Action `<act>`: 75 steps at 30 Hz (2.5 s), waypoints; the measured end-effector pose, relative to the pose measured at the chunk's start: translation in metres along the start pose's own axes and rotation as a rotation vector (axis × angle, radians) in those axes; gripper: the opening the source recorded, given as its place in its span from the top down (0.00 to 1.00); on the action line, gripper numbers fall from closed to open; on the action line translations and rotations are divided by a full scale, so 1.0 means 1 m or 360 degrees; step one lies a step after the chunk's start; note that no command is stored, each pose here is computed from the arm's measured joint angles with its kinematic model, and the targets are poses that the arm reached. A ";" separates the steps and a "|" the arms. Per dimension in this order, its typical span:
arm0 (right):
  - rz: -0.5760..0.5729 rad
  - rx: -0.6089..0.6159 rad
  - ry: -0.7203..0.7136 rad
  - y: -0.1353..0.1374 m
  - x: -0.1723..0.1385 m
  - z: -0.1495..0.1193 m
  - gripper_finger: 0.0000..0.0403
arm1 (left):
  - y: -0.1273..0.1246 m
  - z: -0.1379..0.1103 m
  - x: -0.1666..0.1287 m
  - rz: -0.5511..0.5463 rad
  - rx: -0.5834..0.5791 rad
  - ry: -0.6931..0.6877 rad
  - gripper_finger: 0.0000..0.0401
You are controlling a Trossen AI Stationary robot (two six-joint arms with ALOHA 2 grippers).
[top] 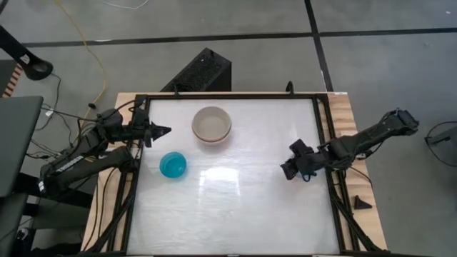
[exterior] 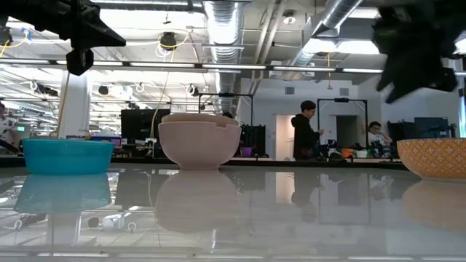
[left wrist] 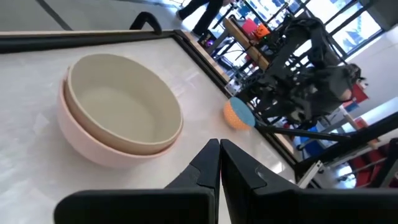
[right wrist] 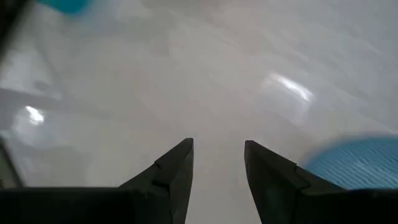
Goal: Nest bowls inside each other
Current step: Stack the blue patterned bowl on the off white bowl
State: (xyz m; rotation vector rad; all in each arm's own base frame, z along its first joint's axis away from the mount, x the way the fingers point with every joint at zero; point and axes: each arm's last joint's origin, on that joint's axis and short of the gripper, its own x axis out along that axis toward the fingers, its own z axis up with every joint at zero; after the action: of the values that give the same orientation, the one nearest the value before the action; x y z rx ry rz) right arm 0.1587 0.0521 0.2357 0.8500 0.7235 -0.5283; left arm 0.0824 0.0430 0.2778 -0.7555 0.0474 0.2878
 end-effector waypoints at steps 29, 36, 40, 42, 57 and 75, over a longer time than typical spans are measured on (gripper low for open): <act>-0.0488 -0.0230 0.0629 -0.007 0.060 -0.024 0.76 | 0.002 0.002 0.000 0.0133 -0.0050 -0.0119 1.00; -0.0150 -0.0206 0.0344 0.009 0.068 0.002 0.89 | 0.001 0.004 0.000 0.0108 -0.0077 -0.0148 1.00; 0.0103 -0.0223 0.0091 0.019 0.066 0.024 0.88 | 0.001 0.004 0.000 0.0106 -0.0089 -0.0148 1.00; 0.0280 -0.0247 -0.0098 0.028 0.061 0.039 0.87 | 0.001 0.004 0.000 0.0105 -0.0092 -0.0148 1.00; 0.0867 -0.0544 -0.0764 0.069 0.062 0.145 0.89 | 0.001 0.004 0.000 0.0134 -0.0090 -0.0168 1.00; 0.0065 -0.1490 0.0124 0.163 0.160 0.234 0.89 | 0.001 0.004 0.000 0.0130 -0.0104 -0.0166 1.00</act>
State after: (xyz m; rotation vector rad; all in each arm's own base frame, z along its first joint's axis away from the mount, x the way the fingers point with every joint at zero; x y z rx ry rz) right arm 0.4557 -0.0693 0.3003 0.0071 0.9044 -0.0765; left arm 0.0815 0.0467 0.2800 -0.8036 -0.0300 0.4075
